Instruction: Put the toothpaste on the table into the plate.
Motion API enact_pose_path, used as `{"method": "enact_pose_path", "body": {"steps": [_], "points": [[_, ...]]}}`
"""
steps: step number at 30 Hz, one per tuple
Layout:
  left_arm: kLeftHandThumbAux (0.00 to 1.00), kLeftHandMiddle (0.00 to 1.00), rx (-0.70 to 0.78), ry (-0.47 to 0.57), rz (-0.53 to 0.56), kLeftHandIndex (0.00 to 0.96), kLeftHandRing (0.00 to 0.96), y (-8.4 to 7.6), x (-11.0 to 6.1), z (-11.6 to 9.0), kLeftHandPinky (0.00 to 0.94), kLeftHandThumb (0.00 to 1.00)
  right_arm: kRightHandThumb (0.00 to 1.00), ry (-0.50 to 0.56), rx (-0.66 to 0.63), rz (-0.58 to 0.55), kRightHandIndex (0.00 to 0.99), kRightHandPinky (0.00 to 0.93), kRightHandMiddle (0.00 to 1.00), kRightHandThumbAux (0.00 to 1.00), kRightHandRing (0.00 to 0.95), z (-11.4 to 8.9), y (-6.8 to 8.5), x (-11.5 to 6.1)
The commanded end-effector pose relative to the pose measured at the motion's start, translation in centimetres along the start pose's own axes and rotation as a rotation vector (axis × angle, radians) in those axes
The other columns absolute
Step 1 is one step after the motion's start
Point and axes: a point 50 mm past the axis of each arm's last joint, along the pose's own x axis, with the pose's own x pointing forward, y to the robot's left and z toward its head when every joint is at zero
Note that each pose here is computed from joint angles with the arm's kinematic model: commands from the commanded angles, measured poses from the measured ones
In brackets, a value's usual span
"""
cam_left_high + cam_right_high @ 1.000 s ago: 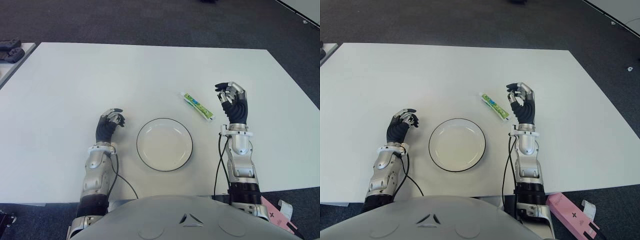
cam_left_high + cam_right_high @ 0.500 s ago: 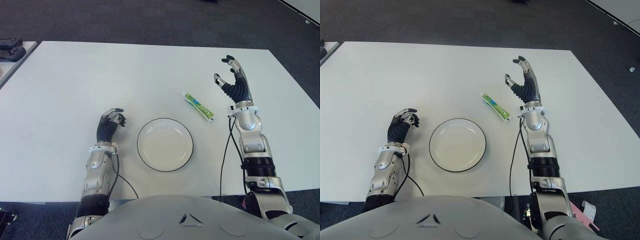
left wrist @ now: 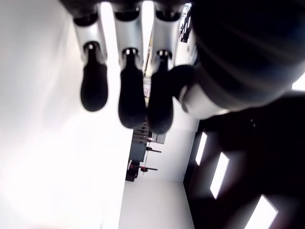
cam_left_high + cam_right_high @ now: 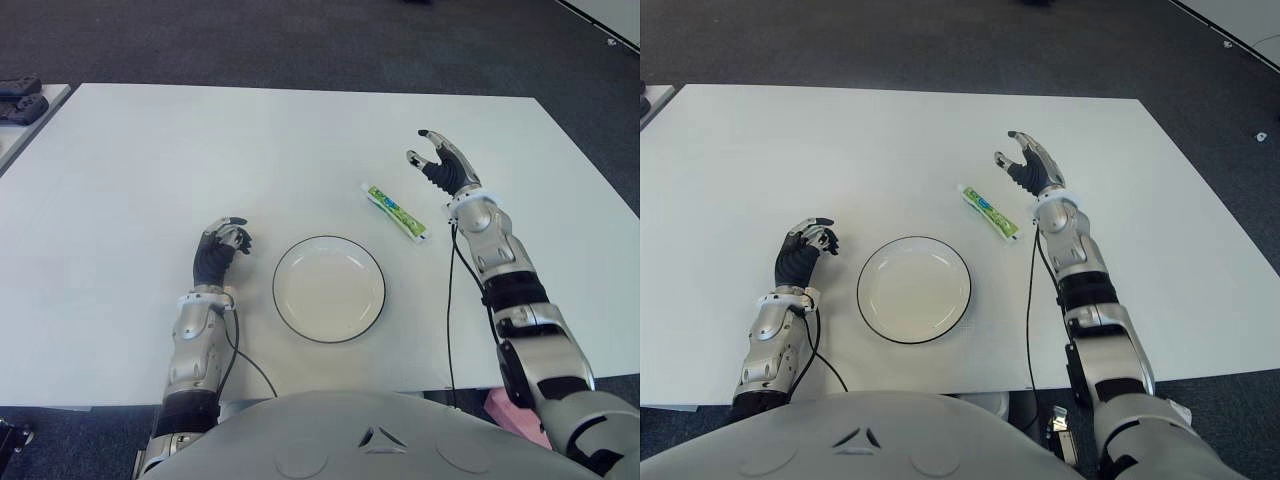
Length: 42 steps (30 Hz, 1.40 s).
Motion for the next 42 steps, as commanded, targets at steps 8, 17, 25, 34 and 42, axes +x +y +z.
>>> {"method": "enact_pose_path", "body": {"steps": [8, 17, 25, 34, 42], "points": [[0.717, 0.635, -0.019, 0.129, 0.04, 0.434, 0.629, 0.4, -1.4, -2.4, 0.618, 0.708, 0.52, 0.071, -0.228, 0.163, 0.0, 0.0, 0.0, 0.146, 0.0, 0.2, 1.7, 1.6], [0.716, 0.632, -0.023, 0.134, 0.048, 0.434, 0.624, 0.5, -1.6, -2.4, 0.613, 0.709, 0.537, 0.112, -0.332, 0.258, 0.0, 0.0, 0.0, 0.137, 0.0, 0.0, 2.9, 2.2], [0.716, 0.632, -0.019, 0.138, 0.054, 0.434, 0.625, 0.5, -1.7, -2.4, 0.617, 0.709, 0.555, 0.104, -0.358, 0.316, 0.0, 0.0, 0.0, 0.135, 0.0, -0.5, 4.2, 1.8], [0.717, 0.637, -0.008, 0.135, 0.048, 0.434, 0.63, 0.5, -1.7, -2.4, 0.617, 0.708, 0.567, 0.095, -0.371, 0.392, 0.0, 0.0, 0.0, 0.137, 0.0, -1.0, 6.1, 0.9], [0.717, 0.637, -0.001, 0.127, 0.033, 0.434, 0.629, 0.4, -1.7, -2.3, 0.618, 0.707, 0.571, 0.096, -0.373, 0.449, 0.0, 0.0, 0.0, 0.142, 0.0, -1.5, 7.6, 0.2]]}}
